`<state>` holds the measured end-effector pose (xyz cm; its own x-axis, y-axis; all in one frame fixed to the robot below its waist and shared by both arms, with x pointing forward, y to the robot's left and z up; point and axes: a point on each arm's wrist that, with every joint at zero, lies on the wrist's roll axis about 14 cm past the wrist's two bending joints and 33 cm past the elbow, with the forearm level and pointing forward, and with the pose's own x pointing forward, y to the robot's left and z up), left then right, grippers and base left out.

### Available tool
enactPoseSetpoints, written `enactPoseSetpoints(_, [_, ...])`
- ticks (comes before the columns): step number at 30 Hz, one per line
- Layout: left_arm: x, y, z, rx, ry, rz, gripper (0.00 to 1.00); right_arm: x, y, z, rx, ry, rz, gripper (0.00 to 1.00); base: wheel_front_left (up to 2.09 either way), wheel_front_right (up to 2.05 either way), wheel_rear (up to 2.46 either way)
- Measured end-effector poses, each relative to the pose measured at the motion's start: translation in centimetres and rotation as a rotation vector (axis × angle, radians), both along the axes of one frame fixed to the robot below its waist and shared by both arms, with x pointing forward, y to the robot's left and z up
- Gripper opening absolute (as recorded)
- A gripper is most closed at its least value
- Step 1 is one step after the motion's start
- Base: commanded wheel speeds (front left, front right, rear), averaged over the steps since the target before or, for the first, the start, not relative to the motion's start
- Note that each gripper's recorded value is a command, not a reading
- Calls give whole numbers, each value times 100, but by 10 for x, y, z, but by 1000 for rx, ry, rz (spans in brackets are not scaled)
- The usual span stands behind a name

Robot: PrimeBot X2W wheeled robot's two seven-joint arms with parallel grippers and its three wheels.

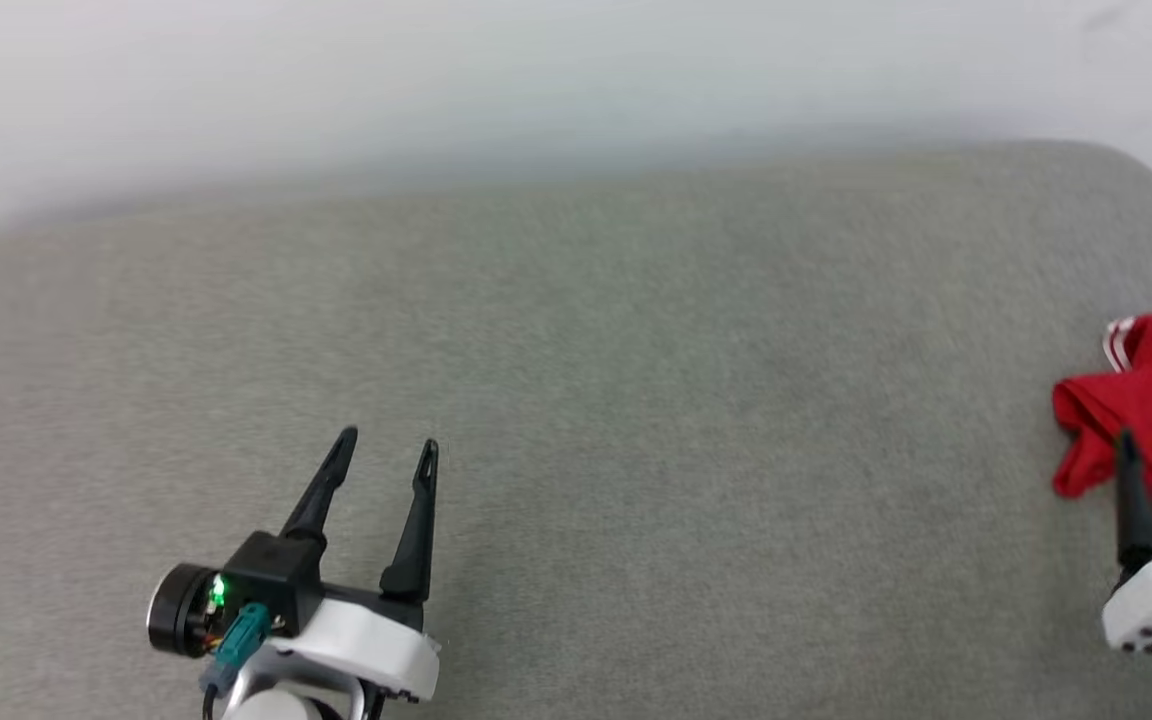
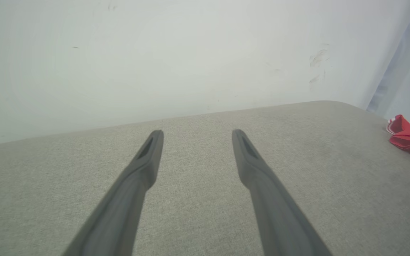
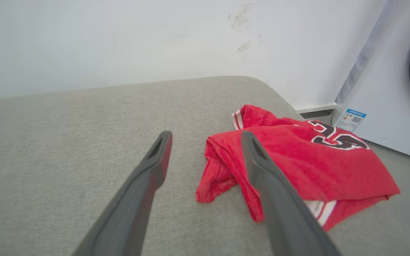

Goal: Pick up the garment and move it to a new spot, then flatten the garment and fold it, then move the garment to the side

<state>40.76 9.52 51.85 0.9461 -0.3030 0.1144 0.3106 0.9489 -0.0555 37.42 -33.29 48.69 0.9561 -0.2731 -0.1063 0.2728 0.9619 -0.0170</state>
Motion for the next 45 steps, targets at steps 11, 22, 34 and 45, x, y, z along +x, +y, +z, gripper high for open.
enactPoseSetpoints(11, [-38,52,10,4,-16,171,100,-25,87,21,62,-62,184,100,0,0,0])
enactPoseSetpoints(22, [-56,76,7,10,-10,246,100,-41,129,56,62,-128,287,100,0,0,0])
enactPoseSetpoints(34, [-59,75,-1,13,16,246,100,-55,135,64,70,-140,301,100,0,0,0])
enactPoseSetpoints(45, [-58,73,-3,18,22,239,100,-57,136,59,92,-137,299,100,0,0,0])
